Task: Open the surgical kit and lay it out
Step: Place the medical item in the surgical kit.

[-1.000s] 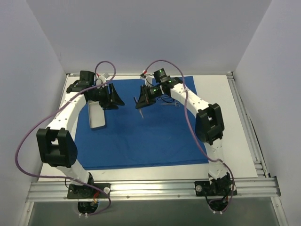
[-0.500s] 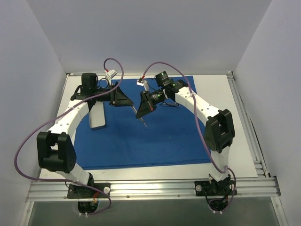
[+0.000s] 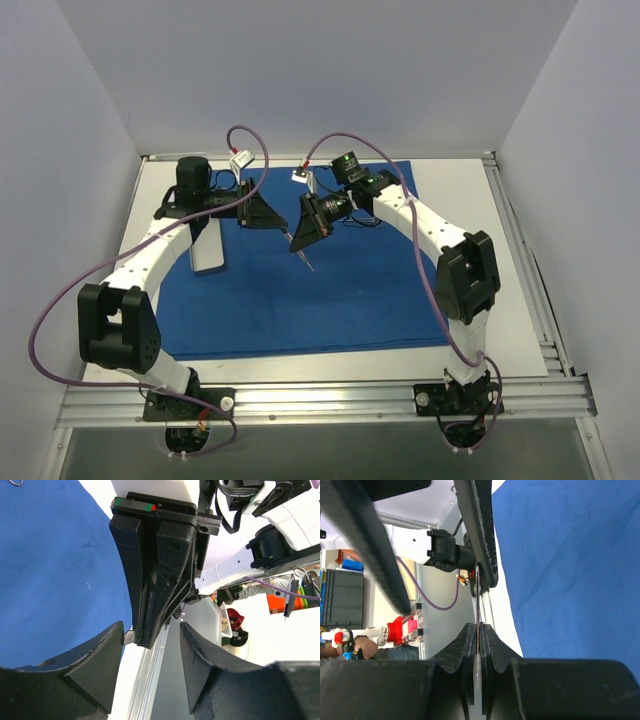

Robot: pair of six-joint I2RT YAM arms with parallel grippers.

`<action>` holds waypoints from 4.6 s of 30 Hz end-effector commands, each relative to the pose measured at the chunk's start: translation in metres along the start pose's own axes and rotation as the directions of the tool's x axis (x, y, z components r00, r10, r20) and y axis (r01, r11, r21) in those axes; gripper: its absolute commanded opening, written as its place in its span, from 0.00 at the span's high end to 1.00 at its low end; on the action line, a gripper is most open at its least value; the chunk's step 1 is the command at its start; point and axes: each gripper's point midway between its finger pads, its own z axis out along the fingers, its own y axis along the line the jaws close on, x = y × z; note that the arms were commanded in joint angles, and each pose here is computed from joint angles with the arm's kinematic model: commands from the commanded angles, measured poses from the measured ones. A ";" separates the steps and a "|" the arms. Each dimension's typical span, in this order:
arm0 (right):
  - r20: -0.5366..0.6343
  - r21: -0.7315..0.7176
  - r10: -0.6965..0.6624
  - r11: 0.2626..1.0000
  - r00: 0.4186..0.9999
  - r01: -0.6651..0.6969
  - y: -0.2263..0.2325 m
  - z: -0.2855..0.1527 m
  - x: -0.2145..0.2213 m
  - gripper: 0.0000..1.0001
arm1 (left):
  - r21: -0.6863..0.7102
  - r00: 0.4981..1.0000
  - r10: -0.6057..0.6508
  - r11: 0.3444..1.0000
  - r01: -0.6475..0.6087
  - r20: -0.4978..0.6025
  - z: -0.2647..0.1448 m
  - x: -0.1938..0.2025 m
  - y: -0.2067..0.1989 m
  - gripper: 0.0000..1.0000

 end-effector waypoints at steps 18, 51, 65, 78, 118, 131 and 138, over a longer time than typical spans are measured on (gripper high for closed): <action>0.051 0.310 -0.021 0.951 0.998 0.004 -0.011 -0.030 -0.017 0.43 | -0.112 1.000 -0.026 0.993 0.023 -0.018 0.010 -0.009 0.000 0.98; -0.092 0.675 -0.184 0.711 0.979 0.197 -0.030 -0.020 -0.022 0.88 | -0.329 0.957 -0.240 0.901 0.281 0.162 -0.002 -0.025 0.036 0.98; -0.111 0.625 -0.191 0.749 0.975 0.218 -0.027 -0.002 -0.022 0.57 | -0.300 0.957 -0.240 0.912 0.280 0.162 0.002 -0.031 0.031 0.98; -0.170 0.824 -0.225 0.502 0.959 0.263 -0.061 -0.046 -0.021 1.00 | -0.421 0.924 -0.275 0.829 0.368 0.265 -0.027 -0.031 0.062 0.35; -0.878 0.348 -0.273 0.198 0.393 0.916 -0.253 -0.151 0.031 1.00 | -0.832 0.964 -0.003 0.505 0.232 0.267 -0.125 0.014 0.106 0.30; -0.822 0.315 -0.392 0.290 0.412 0.904 -0.262 -0.142 0.037 1.00 | -0.835 0.954 -0.027 0.477 0.274 0.298 -0.140 0.023 0.115 0.30; -0.822 0.298 -0.393 0.321 0.412 0.899 -0.258 -0.125 0.047 1.00 | -0.830 0.954 -0.032 0.485 0.276 0.298 -0.138 0.019 0.117 0.30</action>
